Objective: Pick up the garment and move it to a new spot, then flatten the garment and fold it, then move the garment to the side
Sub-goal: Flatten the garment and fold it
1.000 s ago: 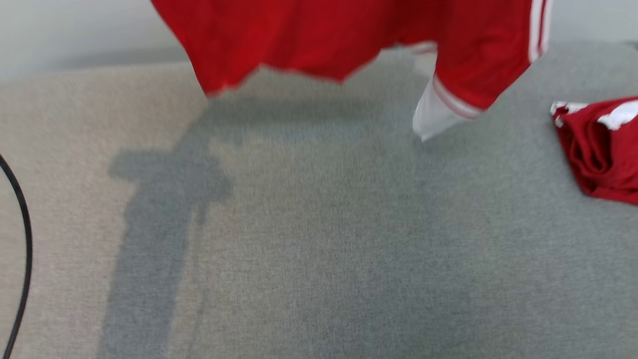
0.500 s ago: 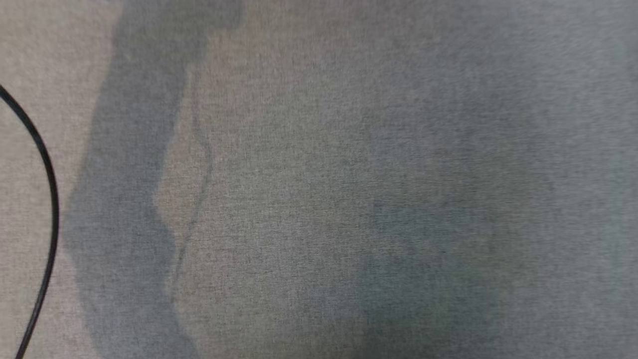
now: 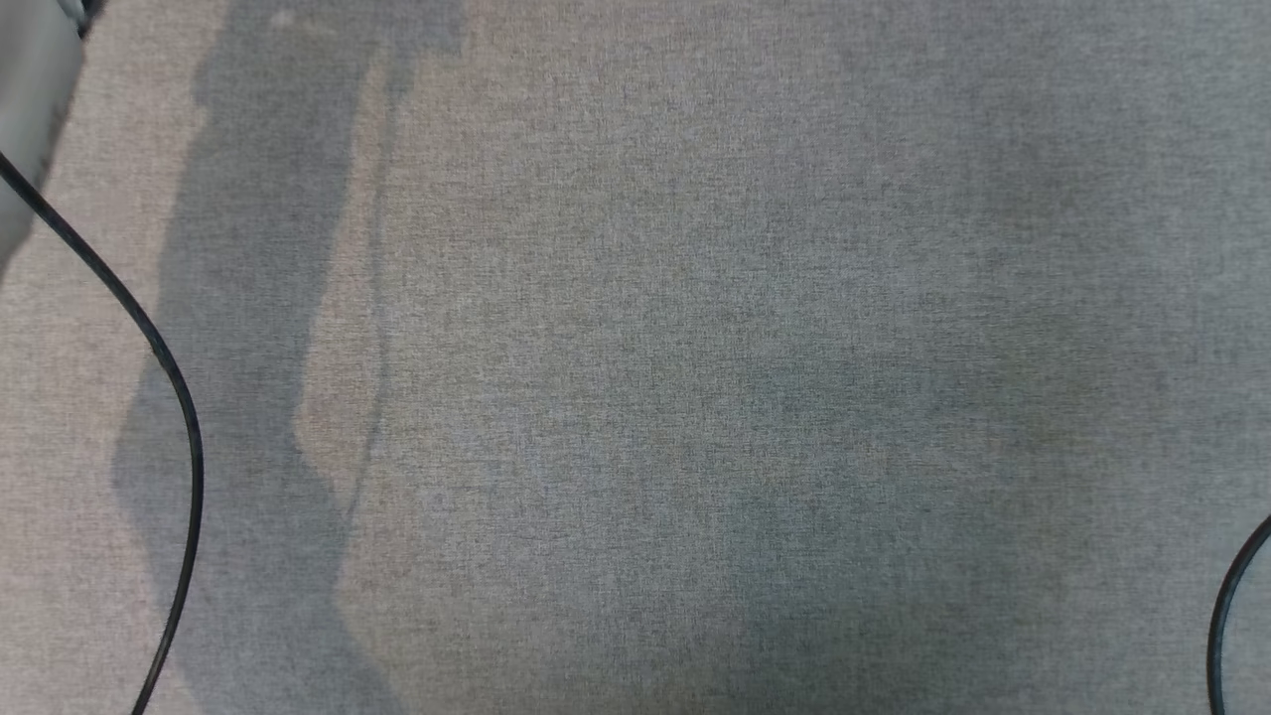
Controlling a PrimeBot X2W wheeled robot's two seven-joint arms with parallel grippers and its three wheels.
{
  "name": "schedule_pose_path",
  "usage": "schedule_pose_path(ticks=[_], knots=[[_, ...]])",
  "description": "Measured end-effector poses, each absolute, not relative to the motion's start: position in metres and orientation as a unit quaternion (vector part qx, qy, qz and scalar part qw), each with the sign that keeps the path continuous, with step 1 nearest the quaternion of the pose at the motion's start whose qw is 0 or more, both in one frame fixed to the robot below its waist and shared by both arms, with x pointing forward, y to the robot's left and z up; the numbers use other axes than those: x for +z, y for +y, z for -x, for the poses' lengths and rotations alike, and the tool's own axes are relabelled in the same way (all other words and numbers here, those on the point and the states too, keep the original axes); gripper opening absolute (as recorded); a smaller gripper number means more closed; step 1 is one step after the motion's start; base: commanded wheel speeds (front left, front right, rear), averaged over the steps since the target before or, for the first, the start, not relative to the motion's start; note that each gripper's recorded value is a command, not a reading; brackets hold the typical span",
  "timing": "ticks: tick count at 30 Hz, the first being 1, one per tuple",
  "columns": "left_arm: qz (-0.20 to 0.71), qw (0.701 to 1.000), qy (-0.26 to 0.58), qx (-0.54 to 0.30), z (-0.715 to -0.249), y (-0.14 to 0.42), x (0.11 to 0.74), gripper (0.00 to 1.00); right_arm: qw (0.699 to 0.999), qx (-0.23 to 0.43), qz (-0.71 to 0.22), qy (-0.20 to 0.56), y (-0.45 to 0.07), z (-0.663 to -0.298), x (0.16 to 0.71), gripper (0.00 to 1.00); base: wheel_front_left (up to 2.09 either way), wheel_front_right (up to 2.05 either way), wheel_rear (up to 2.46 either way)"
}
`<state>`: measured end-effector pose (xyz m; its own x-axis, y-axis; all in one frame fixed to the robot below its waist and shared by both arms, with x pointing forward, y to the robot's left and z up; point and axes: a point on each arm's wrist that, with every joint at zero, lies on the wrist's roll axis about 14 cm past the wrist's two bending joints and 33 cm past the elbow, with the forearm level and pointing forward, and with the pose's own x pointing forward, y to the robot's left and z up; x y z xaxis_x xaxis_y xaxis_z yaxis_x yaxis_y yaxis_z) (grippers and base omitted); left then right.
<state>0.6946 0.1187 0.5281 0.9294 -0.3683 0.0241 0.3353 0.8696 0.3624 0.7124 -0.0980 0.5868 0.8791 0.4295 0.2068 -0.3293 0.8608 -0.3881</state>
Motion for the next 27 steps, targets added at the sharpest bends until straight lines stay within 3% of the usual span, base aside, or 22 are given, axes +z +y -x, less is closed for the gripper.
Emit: schedule_pose_path(ticks=[17,27], knots=[[-0.243,0.94,0.027,-0.236,-0.619,0.124,0.487,0.0,0.964,0.214,0.159,-0.013,-0.123,-0.64,0.524,0.0,0.0,0.0,0.0],[-0.306,0.902,0.058,-0.299,-0.568,0.113,0.469,0.0,0.951,0.243,0.168,0.092,-0.132,-0.578,0.481,0.0,0.0,0.0,0.0]])
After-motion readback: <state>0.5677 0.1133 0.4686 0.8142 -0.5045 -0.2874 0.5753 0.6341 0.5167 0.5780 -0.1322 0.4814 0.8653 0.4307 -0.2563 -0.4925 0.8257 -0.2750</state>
